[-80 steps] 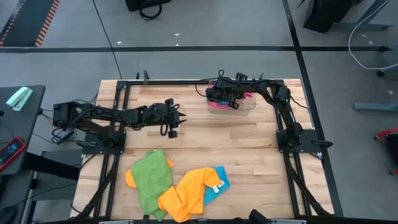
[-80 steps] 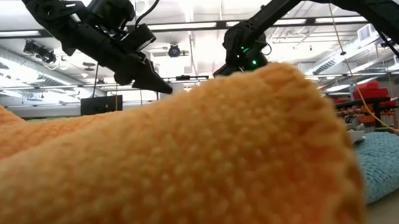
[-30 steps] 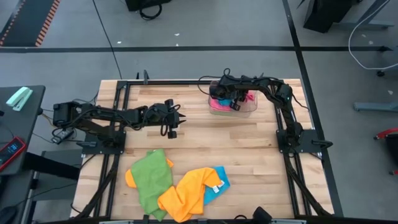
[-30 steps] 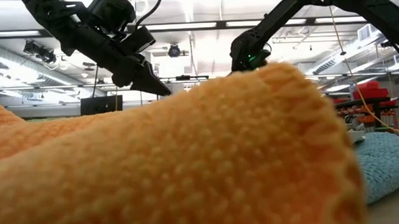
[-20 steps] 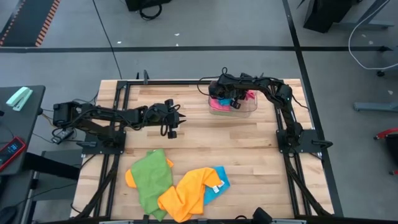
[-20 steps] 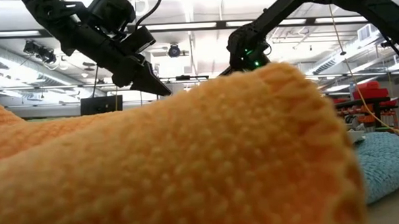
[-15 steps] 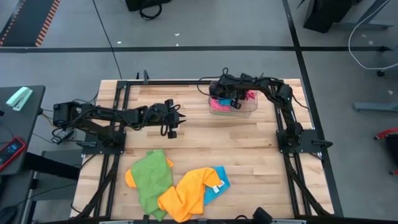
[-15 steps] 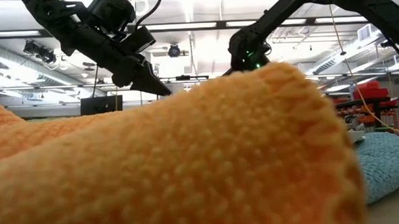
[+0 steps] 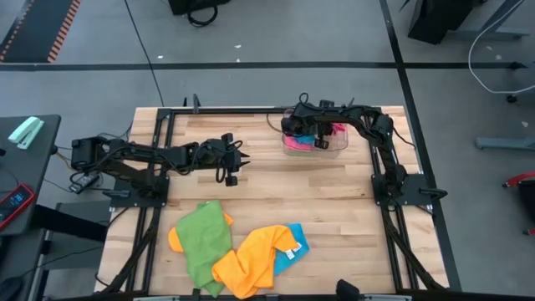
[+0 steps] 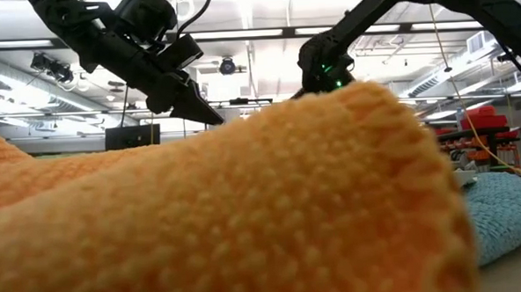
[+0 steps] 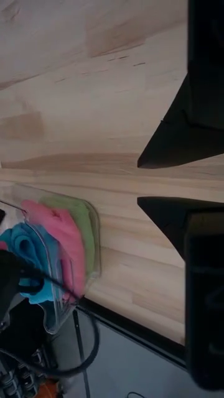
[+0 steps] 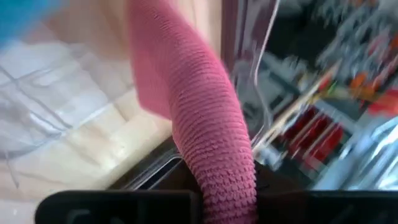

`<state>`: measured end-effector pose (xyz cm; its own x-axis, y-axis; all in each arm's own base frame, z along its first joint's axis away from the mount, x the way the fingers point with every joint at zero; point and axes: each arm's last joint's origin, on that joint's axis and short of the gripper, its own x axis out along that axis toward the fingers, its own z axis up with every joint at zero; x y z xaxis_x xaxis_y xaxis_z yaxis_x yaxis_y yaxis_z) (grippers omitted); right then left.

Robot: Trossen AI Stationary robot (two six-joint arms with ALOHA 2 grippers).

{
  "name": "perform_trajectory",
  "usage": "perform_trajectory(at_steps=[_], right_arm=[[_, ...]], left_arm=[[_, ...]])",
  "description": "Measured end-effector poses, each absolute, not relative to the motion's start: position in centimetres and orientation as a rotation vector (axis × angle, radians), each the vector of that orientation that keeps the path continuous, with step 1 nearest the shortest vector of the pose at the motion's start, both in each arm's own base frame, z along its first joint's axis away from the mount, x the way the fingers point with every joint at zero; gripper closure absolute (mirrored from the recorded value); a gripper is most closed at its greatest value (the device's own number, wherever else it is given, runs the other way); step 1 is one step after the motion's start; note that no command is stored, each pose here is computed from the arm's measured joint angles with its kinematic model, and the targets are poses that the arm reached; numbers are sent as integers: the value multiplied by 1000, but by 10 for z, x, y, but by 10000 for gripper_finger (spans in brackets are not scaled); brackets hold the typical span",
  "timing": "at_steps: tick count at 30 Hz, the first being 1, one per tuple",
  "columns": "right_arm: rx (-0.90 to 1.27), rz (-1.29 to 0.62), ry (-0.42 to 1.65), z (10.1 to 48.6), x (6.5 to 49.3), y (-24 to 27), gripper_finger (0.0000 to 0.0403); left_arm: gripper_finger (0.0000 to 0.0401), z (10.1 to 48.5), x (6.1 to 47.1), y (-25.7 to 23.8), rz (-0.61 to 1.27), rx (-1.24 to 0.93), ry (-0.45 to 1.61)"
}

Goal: Fold microfiber towels
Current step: Put the pink towel into the transparent bin, then fold the pink towel

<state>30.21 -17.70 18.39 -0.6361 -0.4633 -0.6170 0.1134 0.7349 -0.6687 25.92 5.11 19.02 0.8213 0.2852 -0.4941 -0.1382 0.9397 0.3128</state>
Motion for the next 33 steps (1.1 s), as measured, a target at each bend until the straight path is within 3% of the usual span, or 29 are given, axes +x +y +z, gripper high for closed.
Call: perform_trajectory(at_steps=[11, 20, 27, 33], right_arm=[[-468, -232, 2099, 240, 291, -156, 359], [-483, -91, 1810, 293, 283, -103, 359], [-496, 68, 1691, 290, 303, -36, 360], [-295, 270, 1693, 271, 315, 9, 360]], left_arm=[[316, 189, 259, 51, 224, 275, 580], [322, 190, 259, 51, 218, 303, 576], [319, 191, 260, 48, 155, 281, 546], [312, 191, 262, 39, 63, 225, 523]])
